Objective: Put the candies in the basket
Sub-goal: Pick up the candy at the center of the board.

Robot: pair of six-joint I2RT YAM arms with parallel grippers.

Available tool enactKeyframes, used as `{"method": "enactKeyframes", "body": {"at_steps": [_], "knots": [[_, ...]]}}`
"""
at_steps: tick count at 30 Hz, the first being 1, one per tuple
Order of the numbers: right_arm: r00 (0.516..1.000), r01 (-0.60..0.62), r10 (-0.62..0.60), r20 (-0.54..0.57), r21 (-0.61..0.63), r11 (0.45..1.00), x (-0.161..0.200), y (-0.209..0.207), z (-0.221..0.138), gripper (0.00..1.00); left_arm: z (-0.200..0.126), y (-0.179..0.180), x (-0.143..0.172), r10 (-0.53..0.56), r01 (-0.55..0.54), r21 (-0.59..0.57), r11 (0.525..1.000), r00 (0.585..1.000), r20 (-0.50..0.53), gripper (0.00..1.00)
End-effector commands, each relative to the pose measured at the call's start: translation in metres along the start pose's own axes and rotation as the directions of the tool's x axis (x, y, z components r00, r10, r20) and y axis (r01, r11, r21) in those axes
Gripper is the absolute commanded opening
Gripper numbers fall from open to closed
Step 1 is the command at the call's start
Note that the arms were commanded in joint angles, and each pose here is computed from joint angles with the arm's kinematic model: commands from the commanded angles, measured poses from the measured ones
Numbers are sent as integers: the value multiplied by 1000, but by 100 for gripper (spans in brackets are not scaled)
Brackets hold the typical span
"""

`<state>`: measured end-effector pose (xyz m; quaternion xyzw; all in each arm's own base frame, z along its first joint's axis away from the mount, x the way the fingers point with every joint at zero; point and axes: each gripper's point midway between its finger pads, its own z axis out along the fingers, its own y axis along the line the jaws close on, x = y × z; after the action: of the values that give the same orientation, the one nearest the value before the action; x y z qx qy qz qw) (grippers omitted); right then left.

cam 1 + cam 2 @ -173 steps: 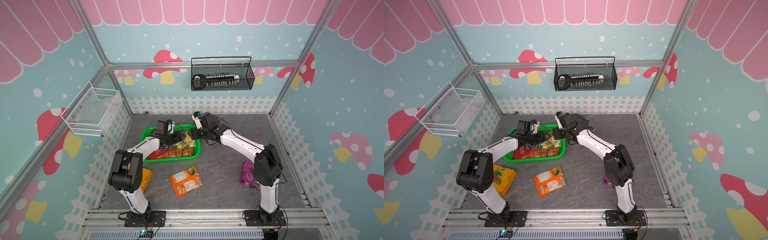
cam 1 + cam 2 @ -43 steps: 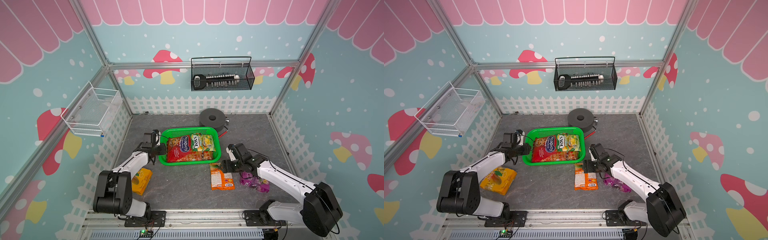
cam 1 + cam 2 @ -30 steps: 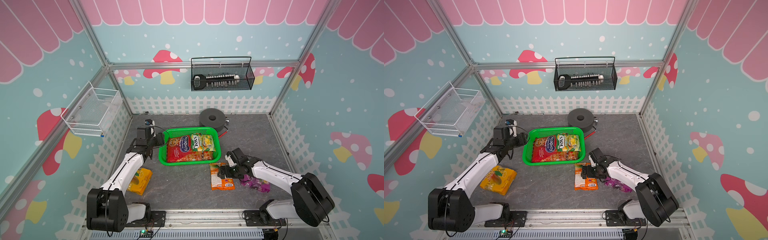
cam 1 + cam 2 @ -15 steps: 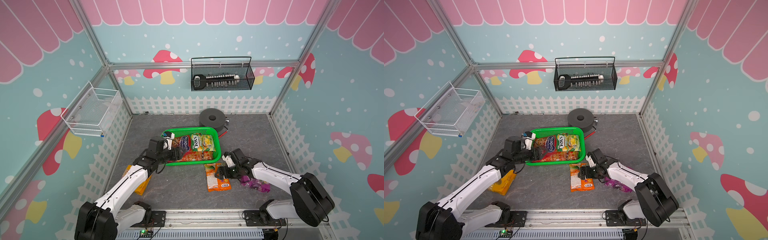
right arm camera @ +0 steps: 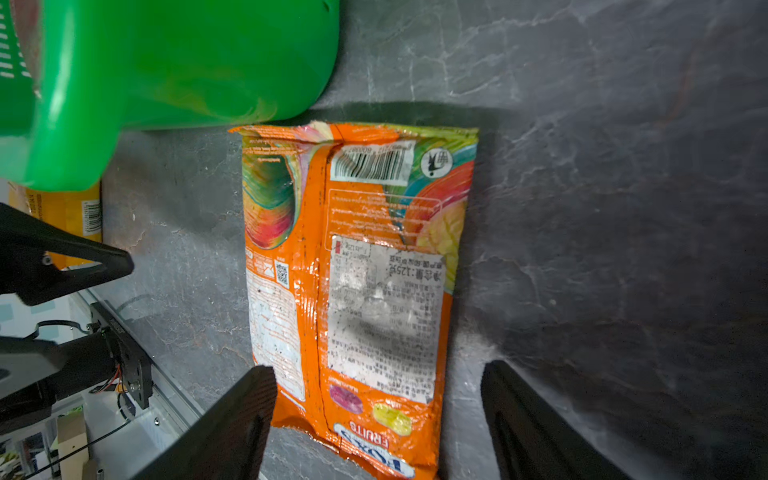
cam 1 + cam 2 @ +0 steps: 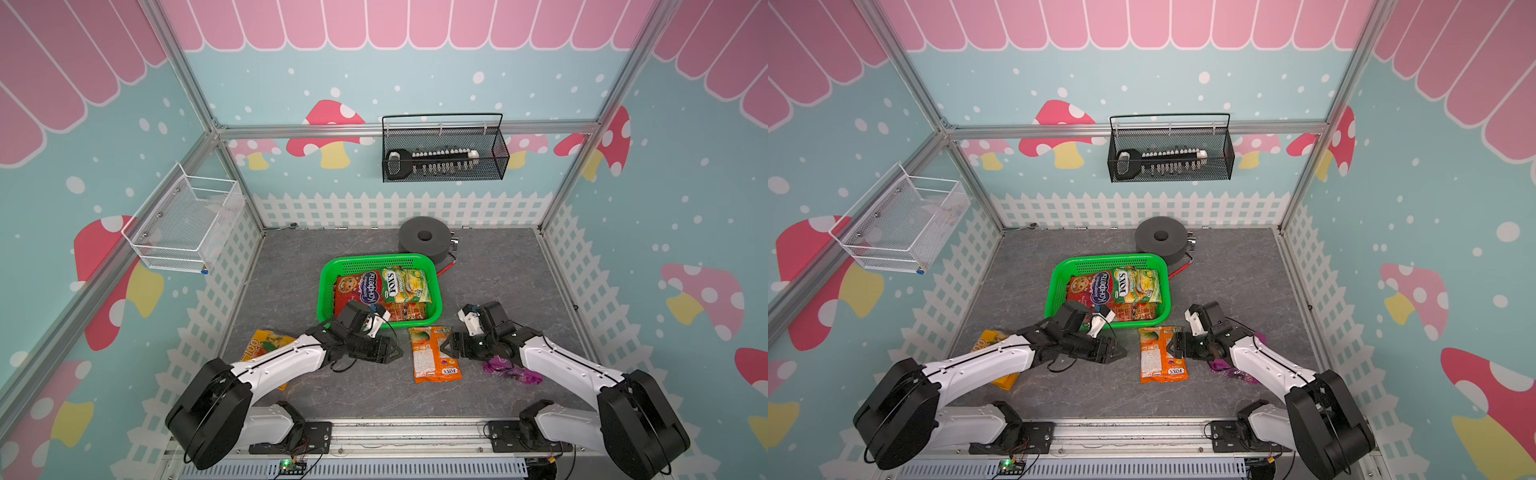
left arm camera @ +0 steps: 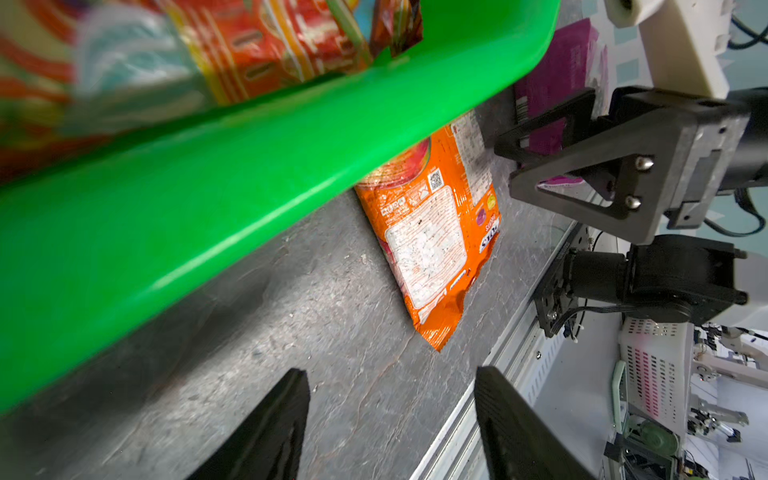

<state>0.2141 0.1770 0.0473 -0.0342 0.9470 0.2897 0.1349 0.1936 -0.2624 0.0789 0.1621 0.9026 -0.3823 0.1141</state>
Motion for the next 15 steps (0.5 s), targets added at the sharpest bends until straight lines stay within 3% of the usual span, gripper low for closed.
{"method": "enactKeyframes", "body": {"at_steps": [1, 7, 15], "knots": [[1000, 3, -3, -3, -44, 999, 2, 3, 4, 81, 12, -10, 4, 48, -47, 57, 997, 999, -22, 67], [999, 7, -11, -49, -82, 997, 9, 2, 16, 80, 32, -9, 6, 58, -54, 68, 996, 997, -55, 68], [994, 69, -91, -57, -316, 946, 20, 35, 17, 81, 44, -3, 13, 55, -47, 79, 996, 994, -95, 67]]}}
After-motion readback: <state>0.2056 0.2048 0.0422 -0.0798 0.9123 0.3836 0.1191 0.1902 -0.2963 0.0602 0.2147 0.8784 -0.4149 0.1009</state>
